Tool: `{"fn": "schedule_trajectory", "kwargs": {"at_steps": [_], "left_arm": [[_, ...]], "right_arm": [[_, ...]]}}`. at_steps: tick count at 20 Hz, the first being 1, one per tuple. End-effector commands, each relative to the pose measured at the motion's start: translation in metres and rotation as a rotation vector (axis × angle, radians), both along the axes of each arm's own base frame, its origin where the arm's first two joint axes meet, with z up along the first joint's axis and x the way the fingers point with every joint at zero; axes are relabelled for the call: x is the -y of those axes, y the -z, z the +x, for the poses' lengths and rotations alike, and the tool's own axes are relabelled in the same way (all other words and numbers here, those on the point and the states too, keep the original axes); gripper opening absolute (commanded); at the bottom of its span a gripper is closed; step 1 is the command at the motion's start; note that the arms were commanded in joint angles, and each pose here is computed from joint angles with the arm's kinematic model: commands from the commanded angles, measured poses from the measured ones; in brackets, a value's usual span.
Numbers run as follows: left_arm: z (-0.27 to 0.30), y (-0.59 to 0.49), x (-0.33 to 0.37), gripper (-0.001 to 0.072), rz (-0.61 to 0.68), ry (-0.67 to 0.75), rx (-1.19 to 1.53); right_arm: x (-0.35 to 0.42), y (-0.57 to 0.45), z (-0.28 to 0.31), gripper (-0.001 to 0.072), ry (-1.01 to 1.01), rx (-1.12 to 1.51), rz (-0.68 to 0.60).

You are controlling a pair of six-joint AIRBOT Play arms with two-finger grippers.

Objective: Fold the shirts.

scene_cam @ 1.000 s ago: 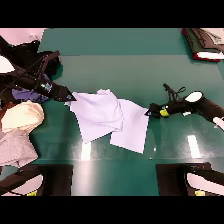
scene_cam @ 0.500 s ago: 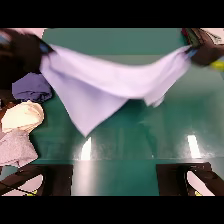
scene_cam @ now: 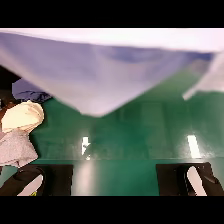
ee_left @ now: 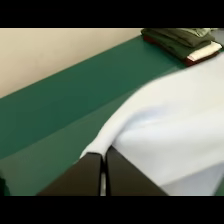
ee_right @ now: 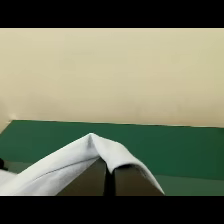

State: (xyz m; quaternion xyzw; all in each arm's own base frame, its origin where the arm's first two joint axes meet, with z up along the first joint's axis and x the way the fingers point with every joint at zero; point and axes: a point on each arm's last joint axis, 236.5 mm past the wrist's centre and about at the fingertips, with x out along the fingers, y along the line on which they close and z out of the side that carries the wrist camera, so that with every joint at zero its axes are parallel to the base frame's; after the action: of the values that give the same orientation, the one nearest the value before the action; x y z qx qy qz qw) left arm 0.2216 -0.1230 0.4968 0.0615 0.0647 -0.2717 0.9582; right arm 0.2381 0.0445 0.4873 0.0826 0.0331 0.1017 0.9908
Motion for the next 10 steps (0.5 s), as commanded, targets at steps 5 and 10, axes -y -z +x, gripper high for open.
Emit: {"fn": "schedule_trajectory", "kwargs": {"at_steps": [5,10], "left_arm": [[0.027,0.073,-0.013,0.0022,0.04,-0.068,-0.219],[0.075,0.251,-0.002,0.0022,0.062,-0.038,-0.699]], "right_arm": [[-0.025,0.084,-0.001,0.0017,-0.18,-0.478,0.113],[-0.066,0.191,0.024,0.0017,-0.423,-0.911,0.139]]}}
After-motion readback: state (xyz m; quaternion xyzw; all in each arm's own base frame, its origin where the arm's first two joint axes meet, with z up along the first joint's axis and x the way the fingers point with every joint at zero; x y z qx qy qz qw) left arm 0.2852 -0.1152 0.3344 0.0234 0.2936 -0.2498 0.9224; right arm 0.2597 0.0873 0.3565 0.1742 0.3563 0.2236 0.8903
